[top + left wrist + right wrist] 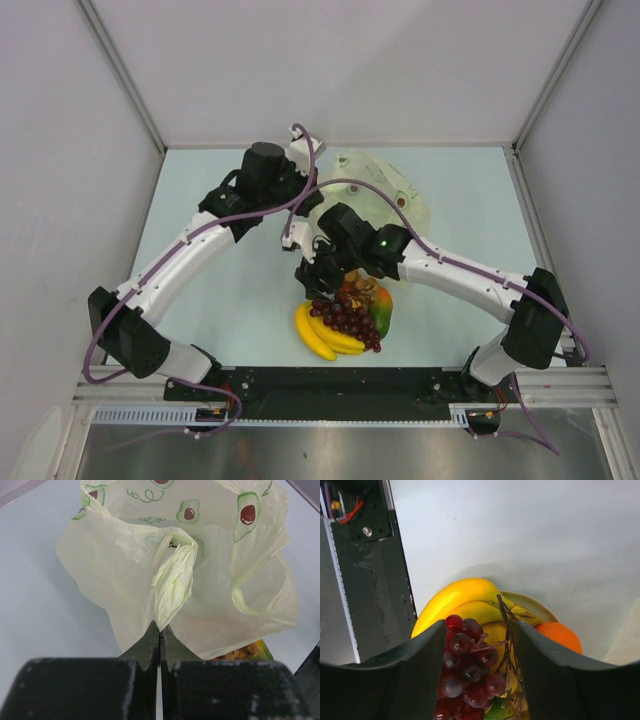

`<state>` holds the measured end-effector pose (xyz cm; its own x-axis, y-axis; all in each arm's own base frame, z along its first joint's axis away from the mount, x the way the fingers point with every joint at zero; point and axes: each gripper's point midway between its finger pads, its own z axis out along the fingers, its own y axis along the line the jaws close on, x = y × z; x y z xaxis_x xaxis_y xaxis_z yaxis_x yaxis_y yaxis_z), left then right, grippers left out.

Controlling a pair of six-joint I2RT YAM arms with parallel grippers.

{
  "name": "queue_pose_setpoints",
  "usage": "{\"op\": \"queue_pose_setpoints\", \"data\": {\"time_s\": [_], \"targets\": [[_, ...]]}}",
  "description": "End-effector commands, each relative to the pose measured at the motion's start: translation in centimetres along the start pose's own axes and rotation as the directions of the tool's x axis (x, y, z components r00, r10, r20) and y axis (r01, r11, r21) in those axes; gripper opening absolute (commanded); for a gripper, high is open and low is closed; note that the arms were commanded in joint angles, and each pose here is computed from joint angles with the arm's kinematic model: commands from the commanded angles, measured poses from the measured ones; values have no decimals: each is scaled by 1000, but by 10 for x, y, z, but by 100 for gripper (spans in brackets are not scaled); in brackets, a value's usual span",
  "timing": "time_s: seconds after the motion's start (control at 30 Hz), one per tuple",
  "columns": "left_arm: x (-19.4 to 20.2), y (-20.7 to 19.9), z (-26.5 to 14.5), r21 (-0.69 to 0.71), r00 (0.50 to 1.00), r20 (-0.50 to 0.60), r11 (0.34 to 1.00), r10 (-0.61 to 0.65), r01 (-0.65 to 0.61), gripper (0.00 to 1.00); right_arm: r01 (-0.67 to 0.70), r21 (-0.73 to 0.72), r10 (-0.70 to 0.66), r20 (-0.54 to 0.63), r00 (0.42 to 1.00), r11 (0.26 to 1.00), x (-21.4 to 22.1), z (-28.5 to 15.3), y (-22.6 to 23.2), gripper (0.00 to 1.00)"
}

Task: Take the fake fruits out of the plastic bag
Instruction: Place the fake fruit on the plate, then move the plastic bag to the center of the board.

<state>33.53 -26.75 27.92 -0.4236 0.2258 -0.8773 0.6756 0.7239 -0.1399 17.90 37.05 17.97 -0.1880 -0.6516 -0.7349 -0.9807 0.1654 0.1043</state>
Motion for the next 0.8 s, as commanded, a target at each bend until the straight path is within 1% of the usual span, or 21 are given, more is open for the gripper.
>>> {"op": "queue_pose_setpoints", "data": {"time_s": [0.0, 0.03, 0.07, 0.1, 0.17, 0.2, 0.23, 0.27, 0.3, 0.33, 0.37, 0.4, 0.43, 0.5, 0.53, 0.6, 0.63, 0.67, 0.73, 0.77], "targets": [[-22, 1, 1, 6, 998, 59, 1000, 4, -4, 0, -7, 63, -6, 211, 977, 998, -70, -57, 2, 66], [-21, 4, 3, -2, 998, 57, 1000, 10, -9, 0, -34, 58, 19, 228, 973, 998, -75, -64, 4, 69], [-22, 7, 5, -11, 998, 57, 1000, 13, -12, 1, -43, 62, 28, 231, 973, 997, -76, -71, 4, 79], [-22, 17, 10, -39, 998, 59, 999, 20, -18, 0, -38, 69, 20, 244, 970, 997, -80, -80, 5, 83], [-27, 33, 13, -81, 997, 77, 996, 29, -23, 0, -18, 104, -8, 247, 969, 994, -80, -96, 4, 88], [-30, 52, 13, -133, 996, 81, 991, 27, -16, 0, -28, 152, -11, 251, 968, 988, -80, -103, -6, 89], [-35, 61, 12, -156, 995, 92, 988, 24, -10, 0, -39, 186, -11, 262, 965, 982, -80, -113, -12, 98], [-45, 72, 8, -183, 993, 106, 983, 47, -27, 0, -58, 215, -2, 269, 963, 975, -79, -118, -20, 100], [-51, 92, 3, -228, 993, 113, 973, 47, -20, 0, -109, 280, 27, 283, 959, 954, -76, -130, -44, 100], [-52, 105, 3, -260, 994, 107, 966, 39, -10, 0, -142, 316, 45, 295, 954, 938, -73, -137, -57, 100], [-55, 116, 0, -284, 994, 108, 959, 29, 3, 0, -183, 344, 66, 325, 943, 921, -74, -143, -69, 100], [-68, 134, -12, -324, 990, 139, 946, 19, 27, 0, -219, 383, 82, 342, 936, 898, -72, -151, -84, 100], [-69, 146, -14, -351, 990, 141, 935, 5, 46, 0, -265, 423, 109, 357, 928, 866, -63, -161, -104, 100], [-79, 169, -32, -409, 985, 173, 908, -16, 87, 0, -310, 459, 116, 402, 908, 833, -62, -175, -121, 100], [-82, 175, -39, -429, 983, 183, 899, -16, 94, 0, -331, 477, 122, 416, 901, 814, -57, -181, -132, 100], [-85, 187, -56, -484, 979, 206, 868, -11, 111, 0, -346, 493, 126, 425, 896, 799, -53, -187, -139, 100], [-85, 188, -59, -491, 978, 208, 864, -6, 110, 0, -354, 505, 122, 436, 892, 788, -53, -191, -144, 100], [-85, 193, -74, -542, 977, 215, 832, 4, 116, 0, -363, 512, 126, 440, 889, 778, -49, -192, -146, 99], [-84, 195, -86, -579, 975, 221, 807, 18, 116, 0, -408, 517, 141, 479, 866, 752, -46, -200, -153, 100], [-82, 197, -99, -609, 973, 229, 784, 25, 123, 0, -442, 524, 170, 487, 857, 728, -36, -203, -162, 100]]}}
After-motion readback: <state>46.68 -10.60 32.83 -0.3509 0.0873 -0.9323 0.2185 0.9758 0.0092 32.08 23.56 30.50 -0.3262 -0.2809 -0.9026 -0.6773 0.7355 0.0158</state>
